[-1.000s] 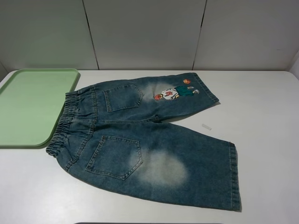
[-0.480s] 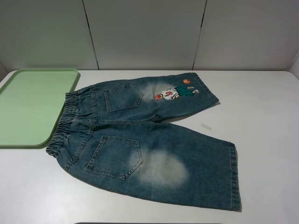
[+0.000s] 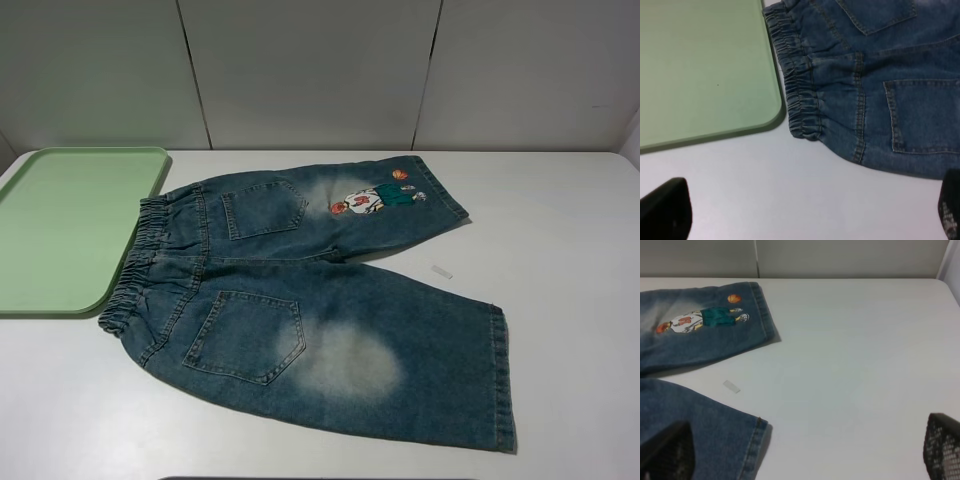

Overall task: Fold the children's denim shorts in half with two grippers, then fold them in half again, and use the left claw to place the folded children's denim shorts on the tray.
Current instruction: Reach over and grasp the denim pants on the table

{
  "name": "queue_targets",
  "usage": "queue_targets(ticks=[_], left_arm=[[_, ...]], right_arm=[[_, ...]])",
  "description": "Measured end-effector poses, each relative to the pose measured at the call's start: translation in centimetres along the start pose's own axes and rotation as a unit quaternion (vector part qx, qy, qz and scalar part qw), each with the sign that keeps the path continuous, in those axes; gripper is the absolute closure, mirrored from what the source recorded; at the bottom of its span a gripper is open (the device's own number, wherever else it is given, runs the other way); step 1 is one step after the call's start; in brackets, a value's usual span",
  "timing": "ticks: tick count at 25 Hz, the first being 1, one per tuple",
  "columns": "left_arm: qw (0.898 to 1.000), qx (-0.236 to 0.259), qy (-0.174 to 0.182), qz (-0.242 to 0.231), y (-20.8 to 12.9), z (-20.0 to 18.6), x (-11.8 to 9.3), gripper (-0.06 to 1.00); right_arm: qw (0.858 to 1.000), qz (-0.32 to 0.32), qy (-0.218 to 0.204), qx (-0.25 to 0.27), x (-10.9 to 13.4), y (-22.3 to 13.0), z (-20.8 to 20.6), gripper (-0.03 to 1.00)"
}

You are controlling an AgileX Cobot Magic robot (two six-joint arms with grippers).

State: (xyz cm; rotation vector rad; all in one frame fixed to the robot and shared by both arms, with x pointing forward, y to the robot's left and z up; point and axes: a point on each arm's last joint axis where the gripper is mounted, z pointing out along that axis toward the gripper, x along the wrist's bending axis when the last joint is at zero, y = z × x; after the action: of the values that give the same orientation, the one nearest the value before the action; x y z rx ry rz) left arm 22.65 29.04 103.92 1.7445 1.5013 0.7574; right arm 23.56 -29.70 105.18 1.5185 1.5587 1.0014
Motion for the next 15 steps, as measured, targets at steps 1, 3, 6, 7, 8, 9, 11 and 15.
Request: queue_targets(ticks=[1, 3, 6, 7, 8, 9, 11, 15], left_arm=[[1.000, 0.000, 0.000, 0.000, 0.00, 0.00, 0.00, -0.05], [1.000, 0.000, 0.000, 0.000, 0.00, 0.00, 0.00, -0.05], [1.000, 0.000, 0.000, 0.000, 0.00, 0.00, 0.00, -0.05], [1.000, 0.000, 0.000, 0.000, 0.00, 0.00, 0.00, -0.05], [1.000, 0.000, 0.000, 0.000, 0.00, 0.00, 0.00, -0.05], [1.000, 0.000, 0.000, 0.000, 0.00, 0.00, 0.00, -0.05], [1.000, 0.000, 0.000, 0.000, 0.00, 0.00, 0.00, -0.05], [1.000, -0.002, 0.000, 0.000, 0.04, 0.00, 0.01, -0.05]], right_arm=[[1.000, 0.000, 0.000, 0.000, 0.00, 0.00, 0.00, 0.27], [1.000, 0.000, 0.000, 0.000, 0.00, 0.00, 0.00, 0.27], [1.000, 0.000, 0.000, 0.000, 0.00, 0.00, 0.00, 0.27], [1.000, 0.000, 0.000, 0.000, 0.00, 0.00, 0.00, 0.27], [1.000, 0.000, 0.000, 0.000, 0.00, 0.00, 0.00, 0.27], [1.000, 0.000, 0.000, 0.000, 0.00, 0.00, 0.00, 0.27], [1.000, 0.000, 0.000, 0.000, 0.00, 0.00, 0.00, 0.27], [1.000, 0.000, 0.000, 0.001, 0.00, 0.01, 0.03, 0.27]])
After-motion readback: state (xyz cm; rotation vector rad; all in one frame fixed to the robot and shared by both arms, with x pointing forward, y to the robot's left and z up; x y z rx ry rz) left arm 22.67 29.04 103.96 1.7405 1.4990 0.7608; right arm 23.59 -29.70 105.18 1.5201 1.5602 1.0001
